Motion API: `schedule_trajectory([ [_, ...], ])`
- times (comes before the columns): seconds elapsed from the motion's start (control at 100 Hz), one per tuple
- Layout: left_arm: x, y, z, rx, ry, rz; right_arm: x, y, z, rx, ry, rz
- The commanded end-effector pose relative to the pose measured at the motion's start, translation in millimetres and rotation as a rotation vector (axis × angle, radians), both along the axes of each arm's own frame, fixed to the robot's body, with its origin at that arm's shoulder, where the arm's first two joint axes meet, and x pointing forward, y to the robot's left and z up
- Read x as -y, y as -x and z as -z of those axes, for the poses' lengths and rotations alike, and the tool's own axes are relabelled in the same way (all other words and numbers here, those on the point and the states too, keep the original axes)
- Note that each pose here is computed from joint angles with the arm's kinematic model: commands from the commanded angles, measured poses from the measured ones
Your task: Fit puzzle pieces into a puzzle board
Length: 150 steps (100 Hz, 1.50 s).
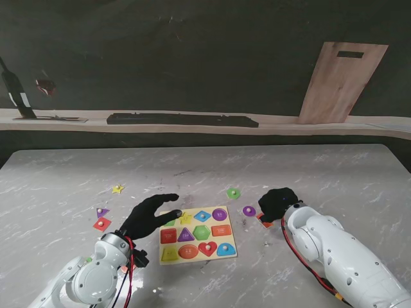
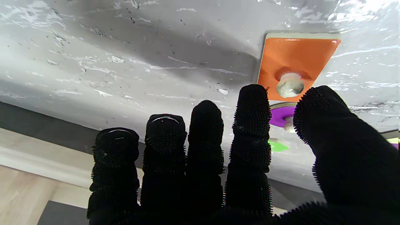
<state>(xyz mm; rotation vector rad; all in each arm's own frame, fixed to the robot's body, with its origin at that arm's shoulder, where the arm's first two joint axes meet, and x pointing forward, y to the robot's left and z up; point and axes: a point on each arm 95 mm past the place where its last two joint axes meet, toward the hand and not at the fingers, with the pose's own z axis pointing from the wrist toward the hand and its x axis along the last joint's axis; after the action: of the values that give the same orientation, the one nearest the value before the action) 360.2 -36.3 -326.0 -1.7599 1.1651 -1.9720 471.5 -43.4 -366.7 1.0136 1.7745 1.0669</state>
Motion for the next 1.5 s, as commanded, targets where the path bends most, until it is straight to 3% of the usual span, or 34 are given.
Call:
schedule_trajectory([
  [0.0,1,1.0,0.9,-0.005,0.003,0.000,-1,3.5,3.3,-0.009,0.006,-0.004],
  [0.64,1,0.5,1.3,-0.007,0.000,0.001,1,9.3,14.3,-0.086,-0.025,0.014],
  [0.83,1,0.5,1.3,-0.007,0.000,0.000,-1,11.8,8.7,-0.047,-0.052,-0.012],
  [1.04,1,0.5,1.4,-0.008,-0.001,0.001,-10,16.3,-3.7,0.024,-0.089,-0.082],
  [1.21,1,0.2,1.7,-0.010,-0.001,0.002,-26,21.2,-13.5,0.079,-0.125,-0.183],
  [1.49,1,0.2,2.0,-0.012,0.000,0.004,-60,20.8,-24.1,0.097,-0.163,-0.361],
])
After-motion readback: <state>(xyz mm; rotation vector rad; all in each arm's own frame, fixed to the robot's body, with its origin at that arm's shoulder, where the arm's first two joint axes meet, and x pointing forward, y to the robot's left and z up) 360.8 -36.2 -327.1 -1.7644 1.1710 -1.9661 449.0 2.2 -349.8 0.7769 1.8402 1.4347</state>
